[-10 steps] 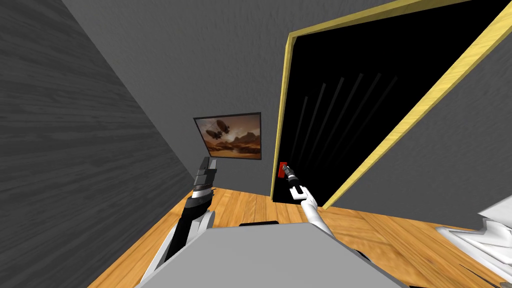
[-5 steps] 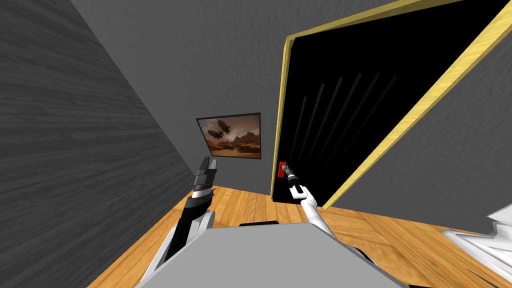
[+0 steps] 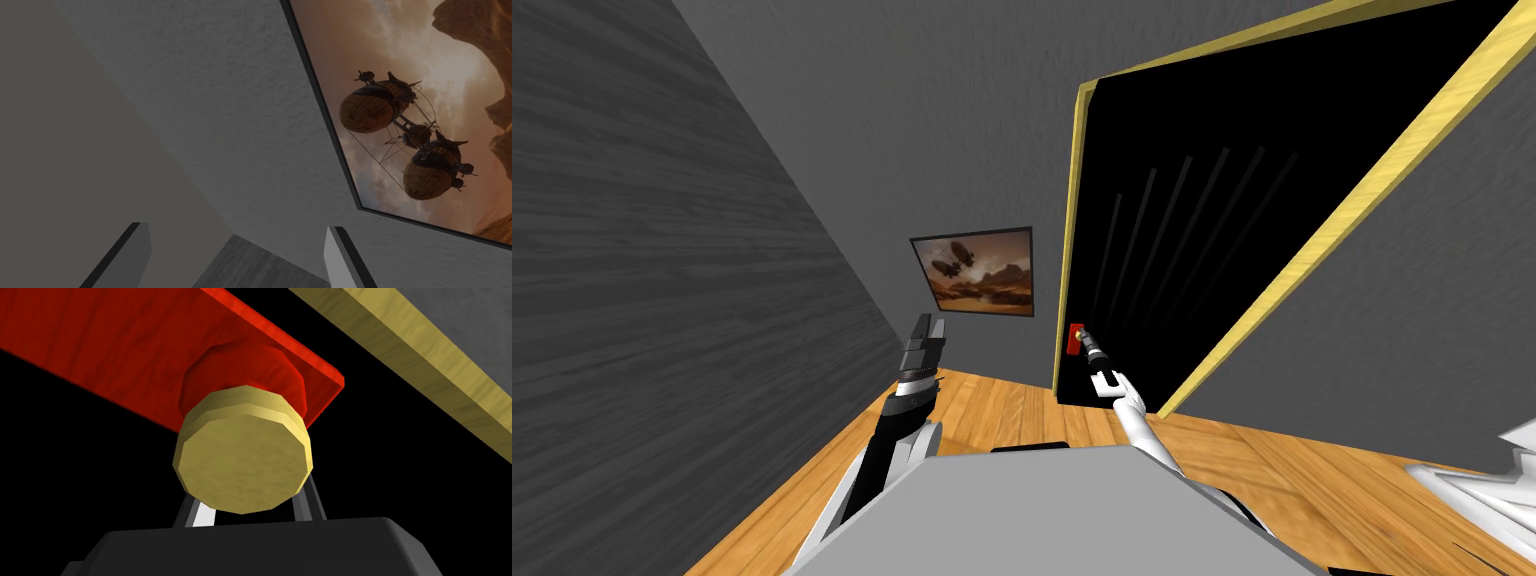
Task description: Pull the door open
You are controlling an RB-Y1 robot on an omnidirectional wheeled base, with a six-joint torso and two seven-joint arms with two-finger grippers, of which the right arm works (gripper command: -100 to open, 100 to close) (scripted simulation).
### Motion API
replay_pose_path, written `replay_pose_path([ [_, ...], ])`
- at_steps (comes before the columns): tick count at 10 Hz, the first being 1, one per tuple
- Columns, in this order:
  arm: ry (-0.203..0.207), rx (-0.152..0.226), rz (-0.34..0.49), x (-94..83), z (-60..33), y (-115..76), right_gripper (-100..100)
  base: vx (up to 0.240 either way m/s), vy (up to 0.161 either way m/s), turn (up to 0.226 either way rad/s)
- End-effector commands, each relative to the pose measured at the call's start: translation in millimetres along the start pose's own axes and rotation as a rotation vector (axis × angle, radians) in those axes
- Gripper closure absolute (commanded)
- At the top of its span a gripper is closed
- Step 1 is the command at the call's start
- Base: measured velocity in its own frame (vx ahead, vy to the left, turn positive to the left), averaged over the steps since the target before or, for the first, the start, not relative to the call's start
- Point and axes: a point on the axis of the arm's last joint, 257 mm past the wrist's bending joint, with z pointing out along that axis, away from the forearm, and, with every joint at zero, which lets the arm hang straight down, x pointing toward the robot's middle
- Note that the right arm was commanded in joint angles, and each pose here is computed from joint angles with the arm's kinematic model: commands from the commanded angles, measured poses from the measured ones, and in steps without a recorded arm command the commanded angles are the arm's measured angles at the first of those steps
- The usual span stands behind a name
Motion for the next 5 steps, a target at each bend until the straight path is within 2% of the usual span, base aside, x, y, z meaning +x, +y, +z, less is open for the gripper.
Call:
replay_pose_path([
  [1, 0.022, -0.004, 0.077, 16.0, 2.1, 5.9, 100, -0.041, -0.015, 0.02],
  [4, 0.021, -0.003, 0.144, 16.0, 3.4, 5.8, 100, -0.034, -0.017, 0.035],
  [5, 0.02, -0.003, 0.196, 16.0, 4.8, 5.7, 100, -0.049, -0.023, 0.083],
])
